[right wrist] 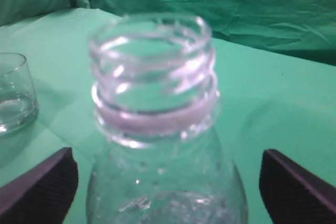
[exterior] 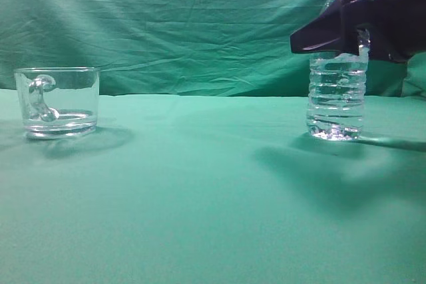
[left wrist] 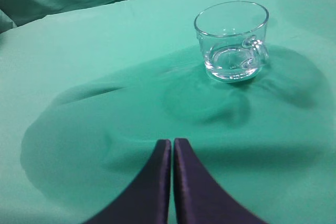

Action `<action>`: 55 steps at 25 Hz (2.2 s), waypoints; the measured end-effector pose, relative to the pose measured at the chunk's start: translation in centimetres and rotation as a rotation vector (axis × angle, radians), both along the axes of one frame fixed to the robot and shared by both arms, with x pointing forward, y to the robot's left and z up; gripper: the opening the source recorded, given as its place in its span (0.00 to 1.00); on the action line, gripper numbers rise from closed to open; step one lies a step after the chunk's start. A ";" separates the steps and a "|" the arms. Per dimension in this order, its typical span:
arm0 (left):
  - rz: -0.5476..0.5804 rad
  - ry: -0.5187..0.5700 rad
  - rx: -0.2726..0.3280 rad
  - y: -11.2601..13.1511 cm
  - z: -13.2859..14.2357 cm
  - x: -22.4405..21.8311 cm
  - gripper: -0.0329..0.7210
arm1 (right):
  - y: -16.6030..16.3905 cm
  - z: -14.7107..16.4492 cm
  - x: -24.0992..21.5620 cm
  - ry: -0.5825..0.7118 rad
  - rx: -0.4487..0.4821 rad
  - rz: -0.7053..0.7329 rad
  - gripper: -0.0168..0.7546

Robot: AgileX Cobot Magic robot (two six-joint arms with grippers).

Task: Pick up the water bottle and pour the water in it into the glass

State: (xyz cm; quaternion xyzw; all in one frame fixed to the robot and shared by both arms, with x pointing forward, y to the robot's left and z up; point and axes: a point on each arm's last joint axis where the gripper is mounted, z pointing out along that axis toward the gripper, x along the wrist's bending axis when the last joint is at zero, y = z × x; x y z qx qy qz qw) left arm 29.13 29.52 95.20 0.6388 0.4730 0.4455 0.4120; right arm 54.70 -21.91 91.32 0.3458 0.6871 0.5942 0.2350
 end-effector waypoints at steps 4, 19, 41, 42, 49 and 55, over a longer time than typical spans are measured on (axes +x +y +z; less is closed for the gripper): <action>0.000 0.000 0.000 0.0 0.0 0.0 0.04 | -0.1 2.3 -0.2 -0.053 0.013 -0.007 0.83; 0.000 0.000 0.000 0.0 0.0 0.0 0.04 | -1.8 15.7 -6.5 -0.131 0.026 -0.161 0.14; 0.000 0.000 0.000 0.0 0.0 0.0 0.04 | -1.8 24.6 -24.7 -0.511 0.006 0.053 0.02; 0.000 0.000 0.000 0.0 0.0 0.0 0.04 | -1.8 24.6 -25.3 -0.532 -0.001 0.064 0.02; 0.000 0.000 0.000 0.0 0.0 0.0 0.04 | -3.1 25.6 -28.3 -0.585 0.141 -0.068 0.02; 0.000 0.000 0.000 0.0 0.0 0.0 0.04 | -6.0 25.9 -28.3 -0.532 0.418 -0.380 0.02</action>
